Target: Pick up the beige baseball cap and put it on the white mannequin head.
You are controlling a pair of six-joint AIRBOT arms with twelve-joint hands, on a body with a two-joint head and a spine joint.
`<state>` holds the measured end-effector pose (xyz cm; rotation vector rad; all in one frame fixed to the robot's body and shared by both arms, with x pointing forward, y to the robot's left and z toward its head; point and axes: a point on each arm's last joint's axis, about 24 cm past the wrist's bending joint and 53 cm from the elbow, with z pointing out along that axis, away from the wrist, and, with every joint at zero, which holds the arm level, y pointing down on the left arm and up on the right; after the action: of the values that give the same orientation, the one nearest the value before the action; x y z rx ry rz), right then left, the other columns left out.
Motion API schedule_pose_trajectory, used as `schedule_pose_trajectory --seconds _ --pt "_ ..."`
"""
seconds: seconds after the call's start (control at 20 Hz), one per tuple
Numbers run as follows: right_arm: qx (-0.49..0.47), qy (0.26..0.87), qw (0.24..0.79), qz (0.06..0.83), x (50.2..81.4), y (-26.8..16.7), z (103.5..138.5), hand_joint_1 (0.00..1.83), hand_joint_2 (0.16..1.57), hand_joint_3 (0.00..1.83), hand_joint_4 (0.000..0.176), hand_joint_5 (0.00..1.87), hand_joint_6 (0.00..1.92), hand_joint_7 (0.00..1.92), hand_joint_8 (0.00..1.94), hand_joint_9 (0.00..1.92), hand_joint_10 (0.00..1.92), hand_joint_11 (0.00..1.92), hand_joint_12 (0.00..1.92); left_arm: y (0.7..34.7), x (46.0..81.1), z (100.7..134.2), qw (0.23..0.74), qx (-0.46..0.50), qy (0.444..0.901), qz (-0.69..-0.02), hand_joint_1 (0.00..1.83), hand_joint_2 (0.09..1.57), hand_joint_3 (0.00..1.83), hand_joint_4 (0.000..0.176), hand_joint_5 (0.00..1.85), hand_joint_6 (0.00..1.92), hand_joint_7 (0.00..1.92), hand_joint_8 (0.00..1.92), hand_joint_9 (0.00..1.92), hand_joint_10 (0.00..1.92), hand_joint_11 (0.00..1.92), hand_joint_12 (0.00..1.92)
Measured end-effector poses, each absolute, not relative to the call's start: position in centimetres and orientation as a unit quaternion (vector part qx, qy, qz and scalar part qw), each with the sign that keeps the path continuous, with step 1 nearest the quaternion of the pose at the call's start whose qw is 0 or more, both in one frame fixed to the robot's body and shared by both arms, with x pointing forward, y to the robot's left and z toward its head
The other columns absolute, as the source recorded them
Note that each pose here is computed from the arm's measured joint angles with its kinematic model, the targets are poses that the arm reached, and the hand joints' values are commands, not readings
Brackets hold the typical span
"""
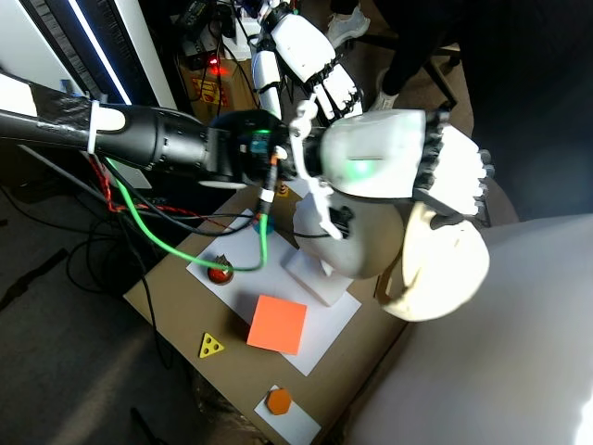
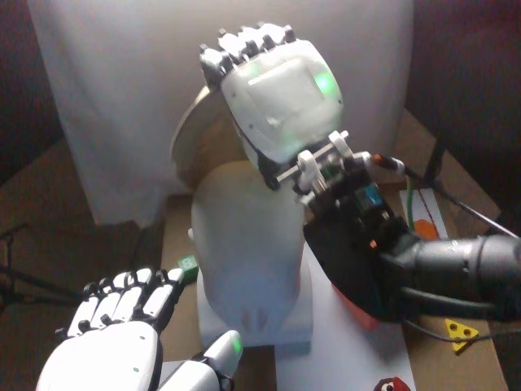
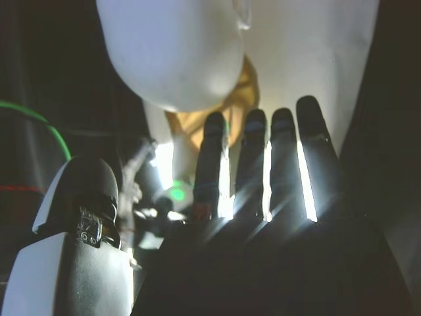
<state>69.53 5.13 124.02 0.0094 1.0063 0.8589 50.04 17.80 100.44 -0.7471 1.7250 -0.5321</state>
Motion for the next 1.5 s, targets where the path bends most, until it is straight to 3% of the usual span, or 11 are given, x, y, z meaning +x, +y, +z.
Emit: schedule_pose_trajectory --seconds 0.15,0.45,0.65,0.95,1.25,1.5 --pt "-0.030 0.465 0.800 0.378 66.5 5.6 122.8 1.35 1.20 0.00 0.000 0.83 1.07 0.75 1.34 0.76 1.55 0.76 1.56 17.8 49.3 100.6 0.557 -0.311 0.732 -0.239 0.00 1.15 0.00 0.120 0.15 0.00 0.10 0.00 0.06 0.00 0.00 0.42" --pt "-0.082 0.524 0.758 0.379 61.1 8.5 117.4 1.35 1.20 0.00 0.000 0.84 1.06 0.75 1.33 0.76 1.54 0.77 1.56 18.7 47.9 101.1 0.566 -0.290 0.735 -0.236 0.00 1.15 0.00 0.119 0.15 0.00 0.10 0.00 0.06 0.00 0.00 0.42" --pt "-0.075 0.581 0.725 0.363 60.8 8.5 113.9 1.35 1.20 0.00 0.000 0.85 1.07 0.76 1.31 0.75 1.54 0.77 1.56 17.7 47.4 101.2 0.574 -0.256 0.742 -0.232 0.00 1.16 0.00 0.119 0.16 0.00 0.10 0.00 0.06 0.00 0.00 0.43" --pt "-0.046 0.623 0.694 0.357 60.3 8.2 111.8 1.35 1.20 0.00 0.000 0.85 1.05 0.76 1.33 0.75 1.55 0.77 1.56 16.3 46.0 99.3 0.551 -0.254 0.763 -0.224 0.00 1.16 0.00 0.119 0.16 0.00 0.10 0.00 0.07 0.00 0.00 0.43" --pt "0.063 0.667 0.651 0.358 58.5 5.6 108.9 1.35 1.20 0.00 0.000 0.85 1.06 0.76 1.32 0.76 1.54 0.77 1.56 16.8 45.4 97.2 0.540 -0.271 0.769 -0.208 0.00 1.16 0.00 0.118 0.16 0.00 0.10 0.00 0.07 0.00 0.00 0.41" --pt "0.133 0.681 0.626 0.356 59.5 4.1 107.7 1.35 1.20 0.00 0.000 0.85 1.06 0.76 1.32 0.77 1.53 0.76 1.54 17.0 46.0 96.2 0.538 -0.300 0.759 -0.212 0.00 1.16 0.00 0.118 0.17 0.00 0.10 0.00 0.07 0.00 0.00 0.43"
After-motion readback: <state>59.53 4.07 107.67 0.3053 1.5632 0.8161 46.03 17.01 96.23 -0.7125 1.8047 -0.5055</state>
